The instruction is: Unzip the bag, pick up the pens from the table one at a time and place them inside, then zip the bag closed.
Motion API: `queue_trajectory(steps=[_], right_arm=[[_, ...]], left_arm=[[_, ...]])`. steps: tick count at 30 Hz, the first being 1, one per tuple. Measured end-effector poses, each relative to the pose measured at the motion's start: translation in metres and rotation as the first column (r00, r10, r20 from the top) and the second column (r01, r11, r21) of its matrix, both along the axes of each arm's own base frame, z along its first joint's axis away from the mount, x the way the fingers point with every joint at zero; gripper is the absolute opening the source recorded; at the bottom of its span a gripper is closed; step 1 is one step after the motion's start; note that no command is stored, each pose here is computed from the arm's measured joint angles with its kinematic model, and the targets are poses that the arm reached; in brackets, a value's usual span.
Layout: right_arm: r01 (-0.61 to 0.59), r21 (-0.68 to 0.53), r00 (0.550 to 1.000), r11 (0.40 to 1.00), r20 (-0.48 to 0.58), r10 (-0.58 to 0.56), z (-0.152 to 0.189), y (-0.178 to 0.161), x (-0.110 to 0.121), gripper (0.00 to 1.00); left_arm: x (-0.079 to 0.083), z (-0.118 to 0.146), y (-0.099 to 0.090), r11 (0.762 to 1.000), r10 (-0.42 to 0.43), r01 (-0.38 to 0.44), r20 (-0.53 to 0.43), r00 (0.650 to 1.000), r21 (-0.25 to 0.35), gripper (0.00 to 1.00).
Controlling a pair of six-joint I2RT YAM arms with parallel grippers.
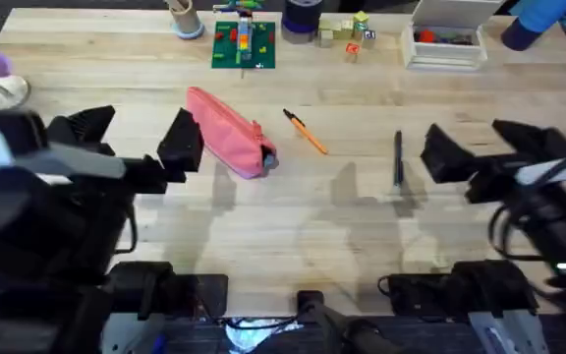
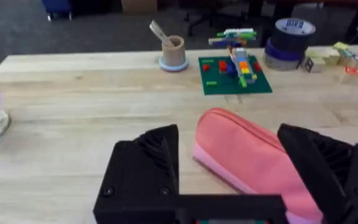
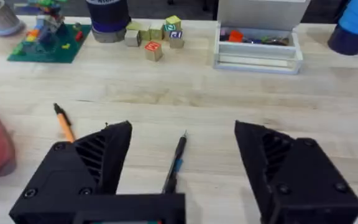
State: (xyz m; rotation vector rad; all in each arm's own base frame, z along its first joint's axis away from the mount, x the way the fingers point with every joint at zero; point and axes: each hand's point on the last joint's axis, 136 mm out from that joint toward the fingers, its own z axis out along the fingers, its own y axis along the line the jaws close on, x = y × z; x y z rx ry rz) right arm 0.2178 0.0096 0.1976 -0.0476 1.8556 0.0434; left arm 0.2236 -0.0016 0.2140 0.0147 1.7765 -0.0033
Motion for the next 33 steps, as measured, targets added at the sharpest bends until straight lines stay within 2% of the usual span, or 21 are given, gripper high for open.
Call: queue_trajectory(steps=[6,12,16,20,24,27,28,29,32,33], right_arm=[[0.0,0.0,0.996,1.0,-0.091,0.0,0.035,0.0,0.003,0.996],[-0.006,0.002,0.977,1.0,-0.212,0.006,0.055,0.001,0.017,0.996],[-0.025,0.014,0.964,1.0,-0.265,0.028,0.065,0.005,0.03,0.996],[-0.05,0.031,0.957,0.998,-0.284,0.057,0.07,0.01,0.041,0.995],[-0.068,0.044,0.951,0.997,-0.299,0.078,0.067,0.014,0.043,0.995],[-0.076,0.049,0.95,0.996,-0.3,0.088,0.067,0.016,0.042,0.995],[-0.081,0.052,0.949,0.995,-0.301,0.093,0.067,0.017,0.042,0.995],[-0.082,0.053,0.949,0.995,-0.3,0.094,0.067,0.017,0.042,0.995],[-0.086,0.056,0.949,0.995,-0.3,0.099,0.067,0.018,0.042,0.995],[-0.087,0.056,0.949,0.995,-0.3,0.1,0.067,0.018,0.042,0.996]], left_arm=[[0.007,0.011,0.0,1.0,-0.001,0.001,-0.182,0.983,0.001,0.993],[0.035,0.03,-0.011,0.996,-0.077,0.087,-0.301,0.951,0.022,0.993],[0.052,0.036,-0.016,0.988,-0.117,0.147,-0.406,0.906,0.043,0.995],[0.063,0.033,-0.018,0.974,-0.143,0.213,-0.53,0.836,0.072,0.993],[0.075,0.029,-0.018,0.947,-0.167,0.298,-0.613,0.772,0.118,0.993],[0.081,0.024,-0.018,0.906,-0.189,0.386,-0.648,0.738,0.176,0.993],[0.083,0.019,-0.016,0.826,-0.216,0.499,-0.67,0.71,0.262,0.993],[0.083,0.019,-0.015,0.796,-0.223,0.531,-0.675,0.704,0.291,0.993],[0.086,0.021,-0.005,0.679,-0.233,0.617,-0.679,0.696,0.399,0.993],[0.088,0.022,-0.001,0.647,-0.231,0.63,-0.677,0.699,0.43,0.993]])
